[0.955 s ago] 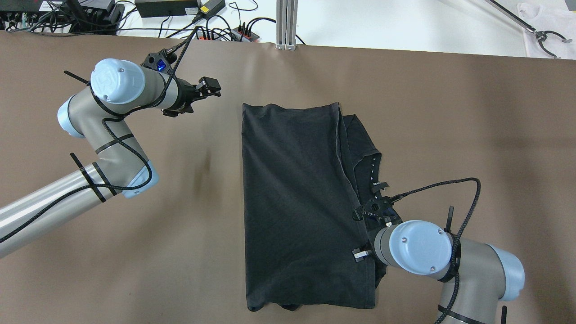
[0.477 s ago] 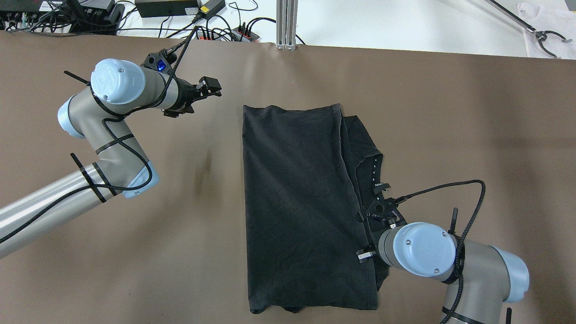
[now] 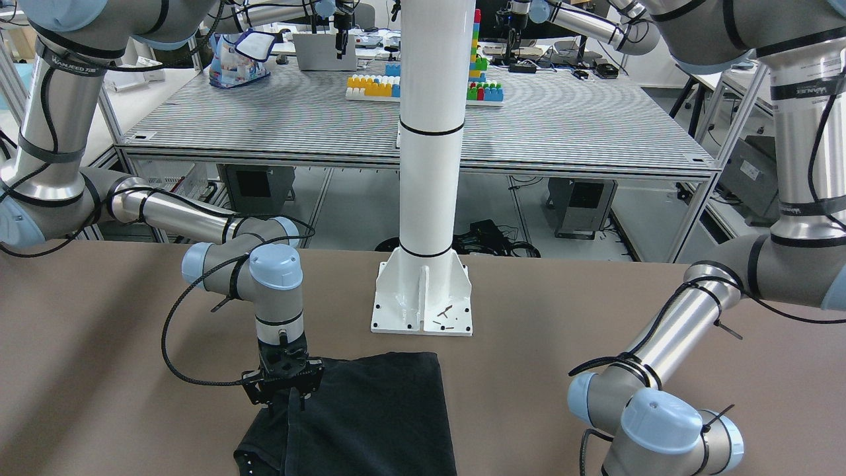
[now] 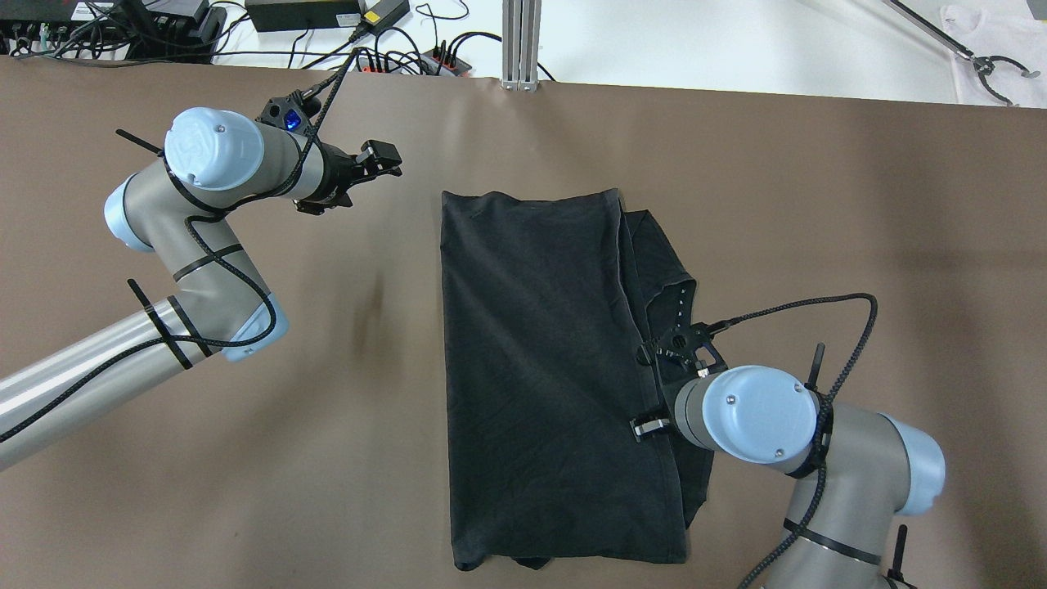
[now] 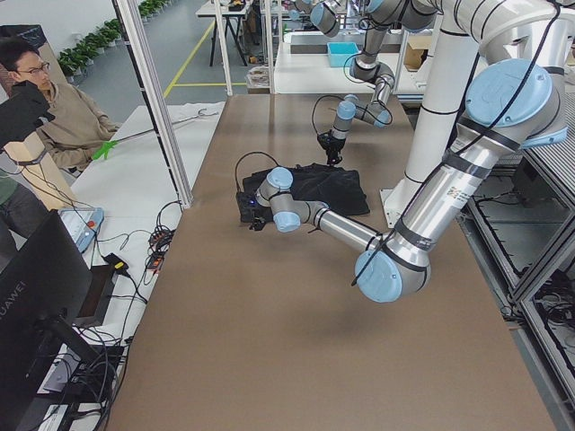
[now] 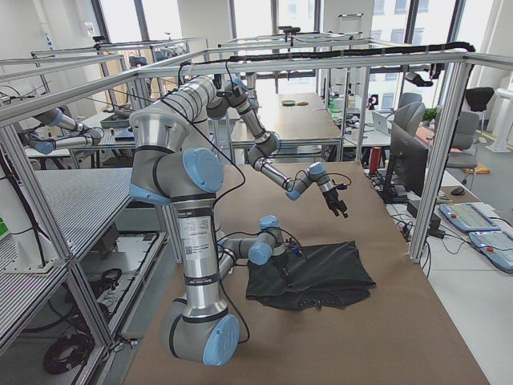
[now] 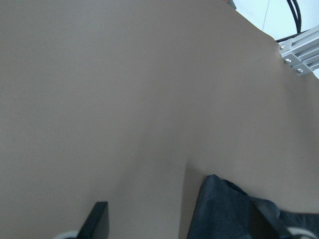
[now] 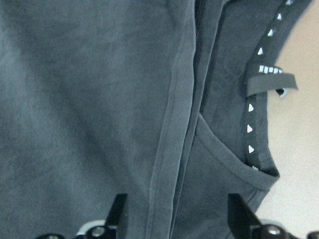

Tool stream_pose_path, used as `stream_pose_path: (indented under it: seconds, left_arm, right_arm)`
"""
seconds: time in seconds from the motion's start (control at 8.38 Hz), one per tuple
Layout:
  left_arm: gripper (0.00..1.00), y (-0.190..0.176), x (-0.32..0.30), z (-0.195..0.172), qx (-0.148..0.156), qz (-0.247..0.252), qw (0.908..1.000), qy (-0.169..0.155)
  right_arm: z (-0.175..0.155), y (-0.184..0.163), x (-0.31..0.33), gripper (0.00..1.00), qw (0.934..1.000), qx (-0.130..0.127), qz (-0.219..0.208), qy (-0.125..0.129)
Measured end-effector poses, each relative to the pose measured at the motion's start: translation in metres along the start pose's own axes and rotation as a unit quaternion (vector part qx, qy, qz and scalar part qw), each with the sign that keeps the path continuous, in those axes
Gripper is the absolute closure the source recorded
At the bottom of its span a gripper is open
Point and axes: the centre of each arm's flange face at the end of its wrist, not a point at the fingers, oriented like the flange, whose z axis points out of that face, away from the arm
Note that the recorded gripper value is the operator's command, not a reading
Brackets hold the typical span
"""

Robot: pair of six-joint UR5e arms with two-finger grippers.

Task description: Fold clothes

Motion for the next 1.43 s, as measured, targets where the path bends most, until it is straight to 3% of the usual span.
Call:
stream_pose_path:
  seconds: [0.6, 0.84, 0.95, 1.19, 1.43]
  left_arm:
    - [0.00, -0.001, -0.013, 0.000, 0.001, -0.002, 1.0000, -0.005]
    - [0.00, -0.002, -0.021, 0.001, 0.002, -0.003, 1.0000, -0.009]
    - [0.00, -0.002, -0.025, 0.000, 0.003, -0.003, 0.9999, -0.010]
    - [0.00, -0.001, -0.032, -0.005, 0.004, -0.003, 0.9999, -0.009]
    - [0.00, 0.001, -0.033, -0.013, 0.004, -0.001, 1.0000, -0.004]
  right_arm:
    - [0.067, -0.106, 0.019, 0.05, 0.9988, 0.040, 0.012, 0.026]
    - [0.083, -0.134, 0.048, 0.05, 0.9985, 0.041, 0.004, 0.035]
    - [0.082, -0.143, 0.062, 0.05, 0.9988, 0.037, 0.004, 0.033]
    - [0.064, -0.156, 0.089, 0.05, 0.9996, 0.024, 0.012, 0.005]
    - [0.041, -0.137, 0.101, 0.05, 0.9956, 0.027, 0.087, -0.020]
